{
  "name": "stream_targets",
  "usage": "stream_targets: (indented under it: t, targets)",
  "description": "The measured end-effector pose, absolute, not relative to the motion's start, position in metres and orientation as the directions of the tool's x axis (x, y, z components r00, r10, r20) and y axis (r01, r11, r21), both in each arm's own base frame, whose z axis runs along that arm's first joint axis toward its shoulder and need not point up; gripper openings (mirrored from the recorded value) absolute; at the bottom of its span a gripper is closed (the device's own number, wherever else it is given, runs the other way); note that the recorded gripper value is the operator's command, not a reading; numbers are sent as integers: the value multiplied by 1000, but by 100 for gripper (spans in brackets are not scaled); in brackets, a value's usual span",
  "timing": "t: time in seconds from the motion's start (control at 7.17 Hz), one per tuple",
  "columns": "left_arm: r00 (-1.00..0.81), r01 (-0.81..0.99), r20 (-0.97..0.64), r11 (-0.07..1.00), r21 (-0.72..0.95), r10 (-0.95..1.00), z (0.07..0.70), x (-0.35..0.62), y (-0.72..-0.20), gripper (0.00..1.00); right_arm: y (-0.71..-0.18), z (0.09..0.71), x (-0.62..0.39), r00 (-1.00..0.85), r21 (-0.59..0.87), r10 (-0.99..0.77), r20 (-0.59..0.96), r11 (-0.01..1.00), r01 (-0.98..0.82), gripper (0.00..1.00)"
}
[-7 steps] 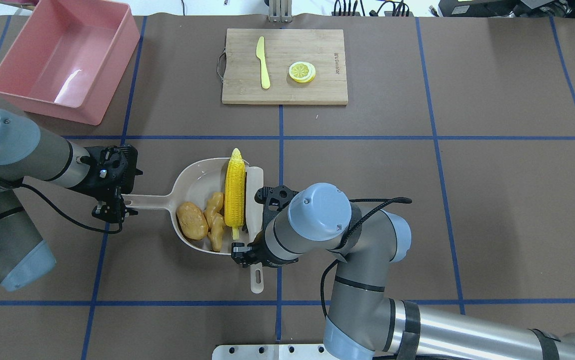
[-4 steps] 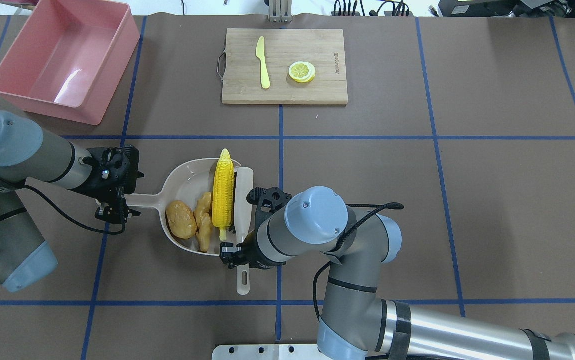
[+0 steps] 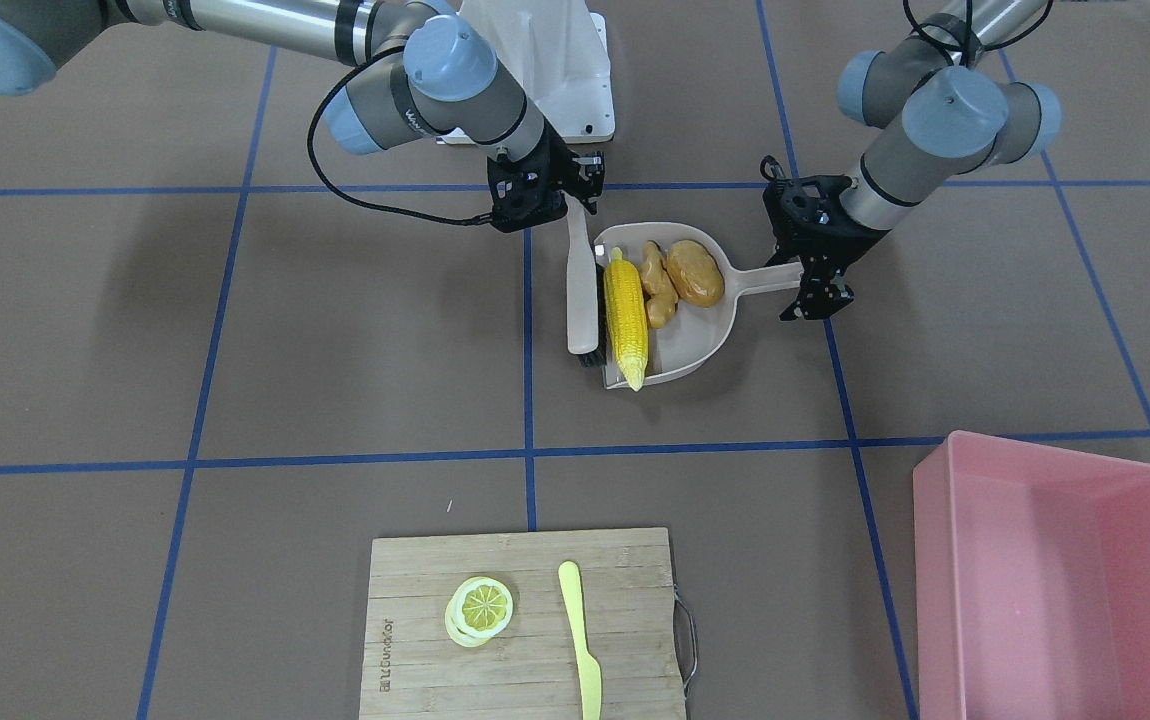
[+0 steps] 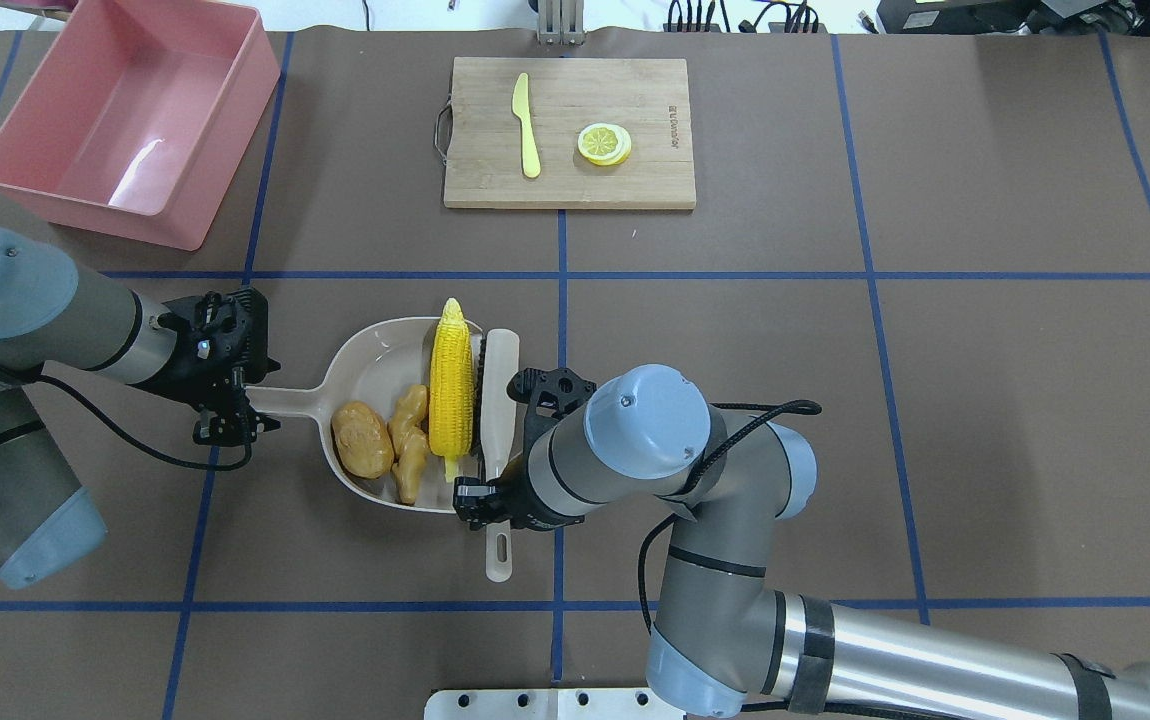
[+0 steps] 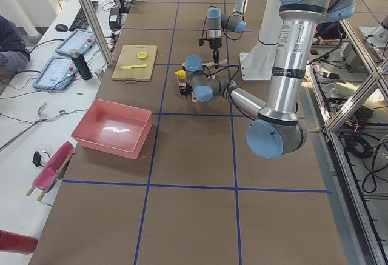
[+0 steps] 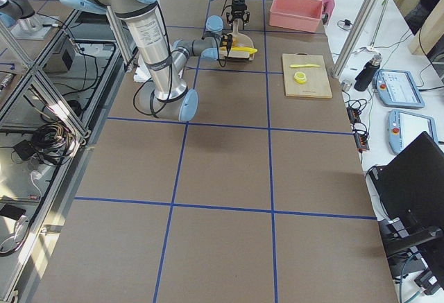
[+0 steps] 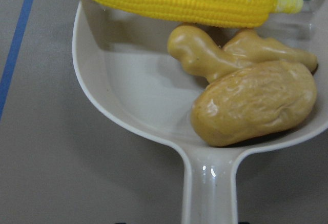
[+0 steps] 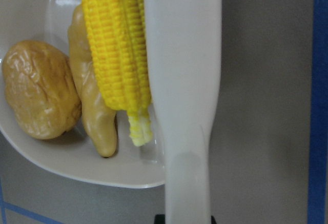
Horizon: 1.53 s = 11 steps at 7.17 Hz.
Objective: Sweep and dump trash into bin
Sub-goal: 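Draw the brush back from the dustpan with the right gripper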
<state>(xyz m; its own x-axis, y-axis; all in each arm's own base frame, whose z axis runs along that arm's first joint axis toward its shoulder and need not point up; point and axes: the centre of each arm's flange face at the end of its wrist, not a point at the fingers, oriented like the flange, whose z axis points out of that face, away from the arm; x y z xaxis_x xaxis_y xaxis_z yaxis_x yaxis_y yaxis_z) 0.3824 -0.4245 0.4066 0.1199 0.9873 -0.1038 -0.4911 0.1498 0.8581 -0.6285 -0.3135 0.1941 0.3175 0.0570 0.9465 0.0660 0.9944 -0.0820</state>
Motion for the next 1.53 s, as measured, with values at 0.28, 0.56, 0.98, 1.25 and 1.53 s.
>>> stream_targets:
  t: [0.28, 0.56, 0.98, 1.25, 1.53]
  targets:
    - [140, -483, -142, 193, 854, 980, 404, 381, -423, 0, -317, 203, -625, 329, -87, 61, 942, 994, 63, 0]
    - [146, -480, -168, 219, 850, 975, 403, 380, -422, 0, -320, 209, -621, 358, -103, 72, 931, 992, 68, 0]
    - [143, -471, -173, 221, 854, 974, 400, 380, -421, 0, -322, 211, -608, 407, -132, 94, 909, 989, 66, 0]
    - [140, -457, -162, 209, 864, 977, 395, 379, -420, 0, -329, 196, -566, 479, -169, 116, 870, 983, 69, 0]
    - [141, -449, -150, 198, 871, 979, 394, 378, -420, 0, -346, 192, -515, 560, -127, 64, 826, 989, 74, 0]
